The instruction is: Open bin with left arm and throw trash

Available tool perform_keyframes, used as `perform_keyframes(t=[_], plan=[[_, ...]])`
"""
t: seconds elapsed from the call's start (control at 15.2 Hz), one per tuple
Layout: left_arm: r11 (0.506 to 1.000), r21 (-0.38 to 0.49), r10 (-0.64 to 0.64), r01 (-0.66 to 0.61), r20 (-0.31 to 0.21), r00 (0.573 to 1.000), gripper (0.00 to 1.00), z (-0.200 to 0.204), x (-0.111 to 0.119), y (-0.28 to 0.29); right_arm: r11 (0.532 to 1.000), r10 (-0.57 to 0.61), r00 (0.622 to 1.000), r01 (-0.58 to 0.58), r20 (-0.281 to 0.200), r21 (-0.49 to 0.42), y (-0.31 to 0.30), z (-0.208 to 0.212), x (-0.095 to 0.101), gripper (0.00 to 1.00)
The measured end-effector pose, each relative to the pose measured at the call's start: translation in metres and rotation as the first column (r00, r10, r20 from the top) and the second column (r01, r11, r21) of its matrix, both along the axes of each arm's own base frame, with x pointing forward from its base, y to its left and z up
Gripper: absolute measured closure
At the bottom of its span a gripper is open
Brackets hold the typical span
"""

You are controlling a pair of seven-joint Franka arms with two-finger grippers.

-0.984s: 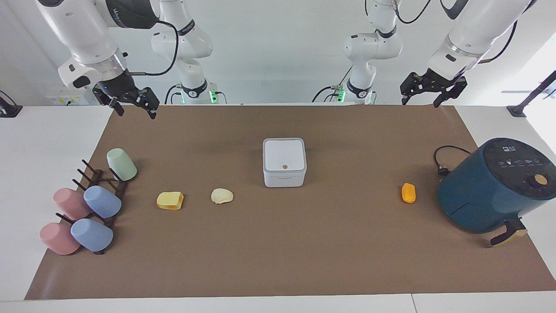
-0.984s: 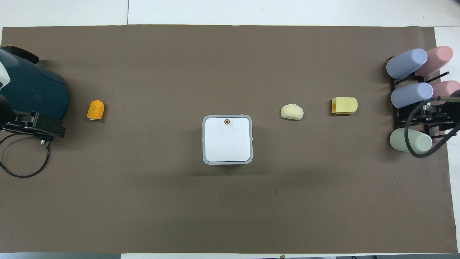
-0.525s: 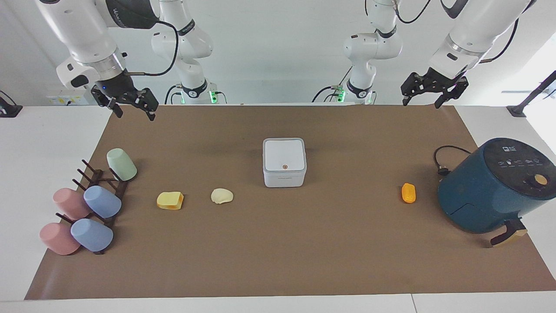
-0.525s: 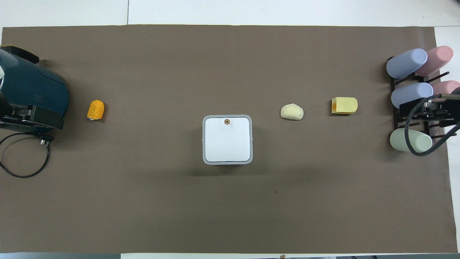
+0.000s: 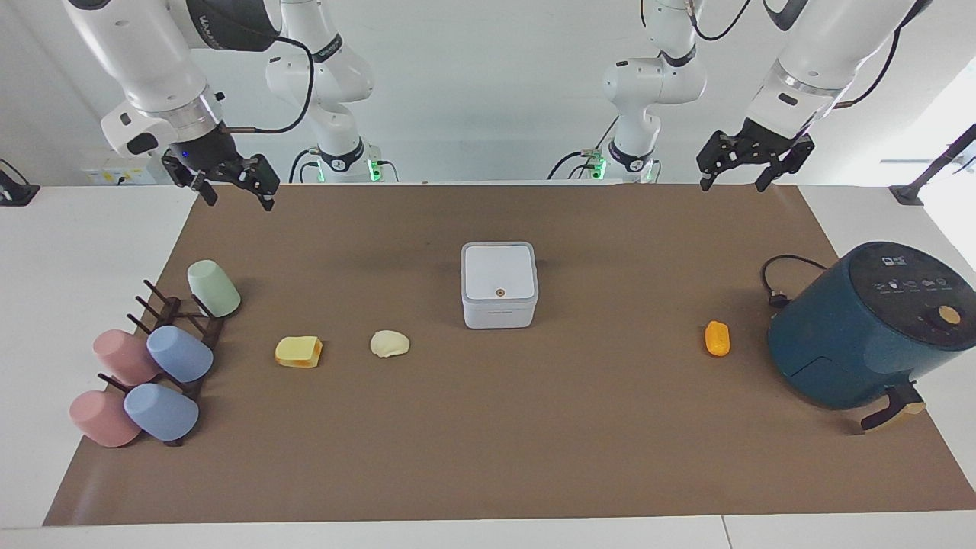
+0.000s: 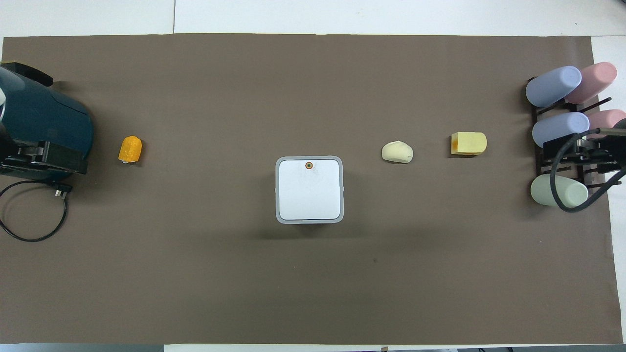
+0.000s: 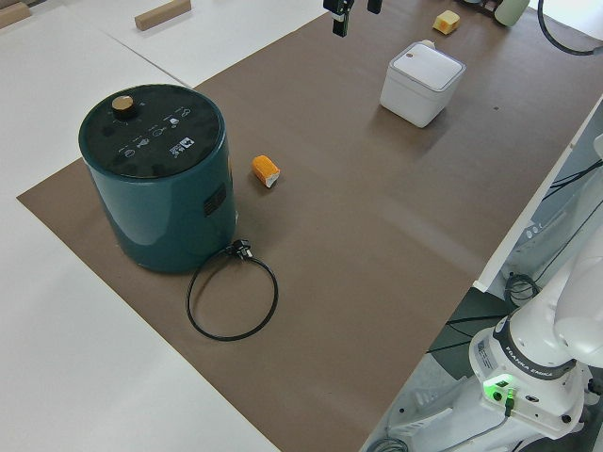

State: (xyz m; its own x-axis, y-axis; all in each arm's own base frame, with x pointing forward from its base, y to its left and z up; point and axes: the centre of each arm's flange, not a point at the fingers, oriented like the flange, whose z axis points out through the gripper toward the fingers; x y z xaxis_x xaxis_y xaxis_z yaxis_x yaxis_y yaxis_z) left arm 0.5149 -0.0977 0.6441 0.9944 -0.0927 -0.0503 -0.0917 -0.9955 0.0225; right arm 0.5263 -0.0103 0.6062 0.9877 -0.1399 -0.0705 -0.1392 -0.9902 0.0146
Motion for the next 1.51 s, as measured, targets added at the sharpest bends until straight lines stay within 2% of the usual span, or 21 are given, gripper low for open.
perform_keyframes(t=[0.26,0.46,0.59,0.79,1.05,1.31,1.51], plan=[[0.996,-0.005,-0.09,0.09,0.015,0.996,0.49,-0.011,-0.008,-0.057,1.0,0.001,0.999,-0.001,-0.035,0.001,0.001,-0.003,-0.004,0.0],[0.987,-0.044,-0.15,0.152,0.042,0.988,0.82,-0.022,-0.012,-0.106,1.0,0.001,0.999,-0.001,-0.042,0.001,0.001,-0.006,-0.005,0.0],[0.979,-0.06,-0.192,0.195,0.056,0.98,0.99,-0.039,-0.007,-0.136,1.0,0.003,0.999,-0.003,-0.034,0.0,0.002,-0.008,-0.004,0.0],[0.967,-0.069,-0.242,0.244,0.043,0.969,0.99,-0.079,-0.001,-0.188,1.0,0.004,0.999,-0.004,0.035,-0.001,0.002,-0.025,0.0,0.0],[0.965,-0.077,-0.252,0.252,0.015,0.968,0.99,-0.138,0.006,-0.262,1.0,0.005,0.994,-0.005,0.113,-0.002,0.002,-0.072,0.008,0.0],[0.98,-0.113,-0.161,0.161,0.007,0.987,0.99,-0.172,0.022,-0.301,1.0,0.006,0.983,-0.005,0.182,-0.003,0.001,-0.14,0.036,0.0],[0.989,-0.118,-0.089,0.088,-0.002,0.996,0.99,-0.187,0.021,-0.319,1.0,0.005,0.979,-0.005,0.203,-0.003,0.0,-0.185,0.053,0.0]])
